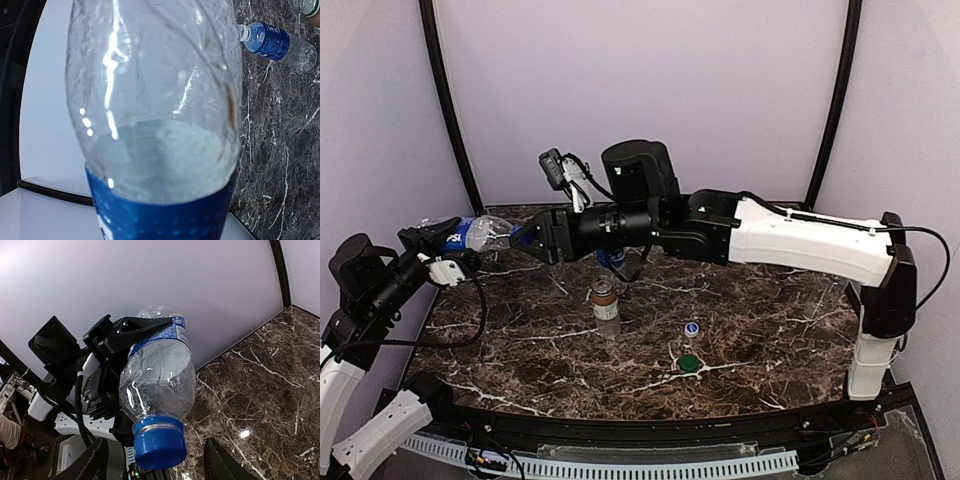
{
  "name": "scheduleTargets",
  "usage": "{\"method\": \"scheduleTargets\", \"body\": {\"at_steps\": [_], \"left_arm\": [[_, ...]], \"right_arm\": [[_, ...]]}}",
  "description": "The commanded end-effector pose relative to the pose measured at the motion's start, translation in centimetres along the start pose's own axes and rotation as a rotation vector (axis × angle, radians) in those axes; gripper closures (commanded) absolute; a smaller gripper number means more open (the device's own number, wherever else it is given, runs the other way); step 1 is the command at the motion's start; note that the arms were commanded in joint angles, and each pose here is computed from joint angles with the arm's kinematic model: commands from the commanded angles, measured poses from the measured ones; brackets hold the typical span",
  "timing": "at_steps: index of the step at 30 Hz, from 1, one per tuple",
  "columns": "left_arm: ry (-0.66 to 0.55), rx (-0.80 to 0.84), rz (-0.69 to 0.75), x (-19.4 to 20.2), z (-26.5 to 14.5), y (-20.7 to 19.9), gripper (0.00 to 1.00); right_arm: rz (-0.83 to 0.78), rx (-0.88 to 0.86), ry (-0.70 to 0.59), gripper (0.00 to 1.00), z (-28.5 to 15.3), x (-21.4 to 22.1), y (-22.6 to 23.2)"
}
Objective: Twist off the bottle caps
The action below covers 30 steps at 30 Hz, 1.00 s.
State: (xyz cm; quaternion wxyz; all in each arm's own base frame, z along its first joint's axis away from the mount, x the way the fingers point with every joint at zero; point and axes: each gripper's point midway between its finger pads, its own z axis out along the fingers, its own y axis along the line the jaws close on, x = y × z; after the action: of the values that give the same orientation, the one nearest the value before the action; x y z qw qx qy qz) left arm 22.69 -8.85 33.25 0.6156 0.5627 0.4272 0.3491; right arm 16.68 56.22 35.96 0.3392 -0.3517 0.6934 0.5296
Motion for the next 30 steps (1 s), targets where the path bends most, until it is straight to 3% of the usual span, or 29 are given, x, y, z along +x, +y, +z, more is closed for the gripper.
{"method": "scheduleTargets", "body": {"at_steps": [1, 14, 16, 18, 21, 24, 30], "left_arm": [[0.005, -0.012, 0.009, 0.1, 0.3, 0.1, 0.76], [-0.001, 0.002, -0.012, 0.0, 0.2, 0.0, 0.76], [-0.020, 0.038, -0.035, -0.4, 0.0, -0.5, 0.76], [-0.056, 0.116, -0.060, -1.1, -0.5, -1.7, 0.77], [-0.132, 0.226, -0.076, -2.5, -1.6, -3.6, 0.77], [-0.147, 0.292, -0.082, -2.7, -2.1, -5.4, 0.78], [-0.221, 0.389, -0.111, -4.2, -3.5, -6.7, 0.79]], "right_arm": [[0.032, -0.053, -0.007, 0.42, 0.2, -1.1, 0.8], [-0.035, -0.085, 0.005, 1.00, 0.3, -1.0, 1.3], [-0.142, -0.112, 0.001, 1.00, -0.2, -1.0, 2.2], [-0.339, -0.116, -0.008, 1.00, -0.9, -0.6, 3.7], [-0.794, -0.046, -0.023, 1.00, -1.8, 1.4, 6.0], [-1.226, 0.128, -0.023, 1.00, -2.4, 3.3, 6.8], [-1.847, 0.348, -0.018, 1.00, -3.1, 5.0, 8.1]]}}
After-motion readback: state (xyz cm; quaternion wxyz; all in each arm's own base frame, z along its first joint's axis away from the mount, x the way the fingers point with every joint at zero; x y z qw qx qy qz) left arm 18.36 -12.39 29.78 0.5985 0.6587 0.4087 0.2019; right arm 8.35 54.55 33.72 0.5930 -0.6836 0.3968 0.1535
